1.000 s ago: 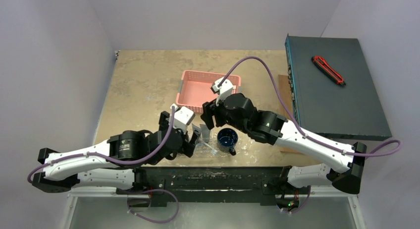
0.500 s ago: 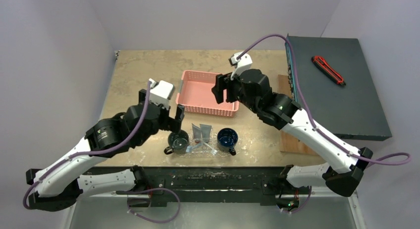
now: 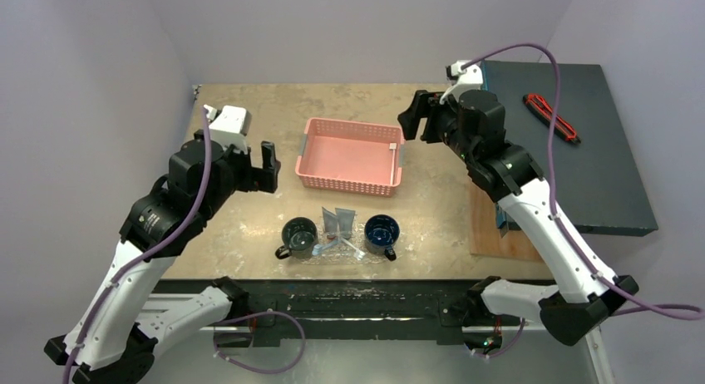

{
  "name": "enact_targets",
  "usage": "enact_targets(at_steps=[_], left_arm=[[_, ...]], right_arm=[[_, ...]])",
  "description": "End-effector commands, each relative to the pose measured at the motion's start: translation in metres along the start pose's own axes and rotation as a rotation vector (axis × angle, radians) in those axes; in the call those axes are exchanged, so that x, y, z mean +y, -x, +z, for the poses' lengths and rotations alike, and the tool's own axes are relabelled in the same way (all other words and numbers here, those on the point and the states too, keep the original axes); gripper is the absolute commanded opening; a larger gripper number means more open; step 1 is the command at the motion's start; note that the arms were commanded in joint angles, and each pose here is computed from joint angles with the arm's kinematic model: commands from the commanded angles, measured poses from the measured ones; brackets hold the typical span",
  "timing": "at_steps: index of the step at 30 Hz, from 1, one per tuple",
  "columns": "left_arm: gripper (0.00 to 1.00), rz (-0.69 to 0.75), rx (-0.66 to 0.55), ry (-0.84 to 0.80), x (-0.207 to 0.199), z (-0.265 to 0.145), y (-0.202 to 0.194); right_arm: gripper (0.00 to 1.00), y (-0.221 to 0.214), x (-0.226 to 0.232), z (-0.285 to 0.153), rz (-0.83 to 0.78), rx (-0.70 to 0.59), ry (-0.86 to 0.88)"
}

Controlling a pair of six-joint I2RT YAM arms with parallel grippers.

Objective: Prepare toiletry sets of a toothbrush and toothpaste on the tray

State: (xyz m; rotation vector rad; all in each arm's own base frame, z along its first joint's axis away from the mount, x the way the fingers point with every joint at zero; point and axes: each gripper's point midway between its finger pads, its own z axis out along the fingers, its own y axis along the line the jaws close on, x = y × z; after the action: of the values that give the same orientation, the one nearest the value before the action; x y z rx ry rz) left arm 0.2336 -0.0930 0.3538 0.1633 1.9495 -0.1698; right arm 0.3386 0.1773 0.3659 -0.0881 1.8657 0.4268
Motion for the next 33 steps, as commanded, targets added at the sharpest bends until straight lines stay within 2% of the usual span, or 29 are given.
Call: enact_targets(at_steps=[1,4,6,13,26,33], left_arm=[[1.00,0.000,-0.079,-0.109,-0.012,-0.010,0.004],[1.00,-0.015,-0.089,-0.141,-0.014,-0.015,-0.007],[1.00,-0.028,-0.098,-0.160,-0.016,-0.017,-0.014],[1.00,-0.066,-0.173,-0.228,-0.017,-0.035,-0.028],[1.00,-0.130,-0.346,-0.281,-0.005,-0.075,-0.037],[1.00,-0.133,-0.365,-0.300,-0.005,-0.078,-0.044]], right_arm=[[0.77,0.022,0.009,-0.031,0.014,-0.086,0.068],[0.80,0.013,0.007,-0.038,0.002,-0.092,0.080],[0.87,0.013,0.004,-0.045,-0.002,-0.129,0.084],[0.98,0.009,0.012,-0.066,-0.042,-0.215,0.185],[0.99,0.003,0.029,-0.101,-0.059,-0.291,0.344],[0.99,0.003,0.029,-0.109,-0.065,-0.308,0.357]])
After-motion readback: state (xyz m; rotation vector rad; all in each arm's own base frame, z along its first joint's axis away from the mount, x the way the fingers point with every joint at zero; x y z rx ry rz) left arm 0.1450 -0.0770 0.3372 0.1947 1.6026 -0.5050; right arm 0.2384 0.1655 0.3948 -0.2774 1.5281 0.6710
